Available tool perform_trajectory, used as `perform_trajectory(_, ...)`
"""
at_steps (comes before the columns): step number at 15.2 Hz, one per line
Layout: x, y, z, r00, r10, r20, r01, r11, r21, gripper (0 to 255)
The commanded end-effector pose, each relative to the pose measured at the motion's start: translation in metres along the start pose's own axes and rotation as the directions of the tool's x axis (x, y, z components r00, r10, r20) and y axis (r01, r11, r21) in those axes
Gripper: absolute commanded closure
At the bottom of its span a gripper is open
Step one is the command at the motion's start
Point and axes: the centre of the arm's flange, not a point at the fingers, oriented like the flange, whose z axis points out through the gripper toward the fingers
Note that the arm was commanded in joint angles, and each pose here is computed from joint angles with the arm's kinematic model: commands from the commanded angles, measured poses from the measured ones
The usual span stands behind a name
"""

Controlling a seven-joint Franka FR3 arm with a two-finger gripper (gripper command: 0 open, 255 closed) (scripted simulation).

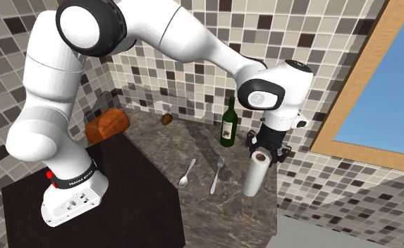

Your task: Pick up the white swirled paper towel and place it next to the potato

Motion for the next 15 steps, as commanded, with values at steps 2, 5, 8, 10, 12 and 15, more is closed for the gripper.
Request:
perform_trajectory(2, 0.000, 0.000, -0.016, 1.000, 0.000, 0.000, 0.000, 1.000, 0.000, 255)
perform_trajectory(5, -0.001, -0.001, -0.032, 1.000, 0.000, 0.000, 0.000, 1.000, 0.000, 255)
perform_trajectory(8, -0.001, -0.002, -0.048, 1.000, 0.000, 0.000, 0.000, 1.000, 0.000, 255)
perform_trajectory(10, -0.002, -0.002, -0.059, 1.000, 0.000, 0.000, 0.000, 1.000, 0.000, 255)
perform_trajectory(12, -0.002, -0.003, -0.069, 1.000, 0.000, 0.000, 0.000, 1.000, 0.000, 255)
perform_trajectory(15, -0.003, -0.004, -0.085, 1.000, 0.000, 0.000, 0.000, 1.000, 0.000, 255)
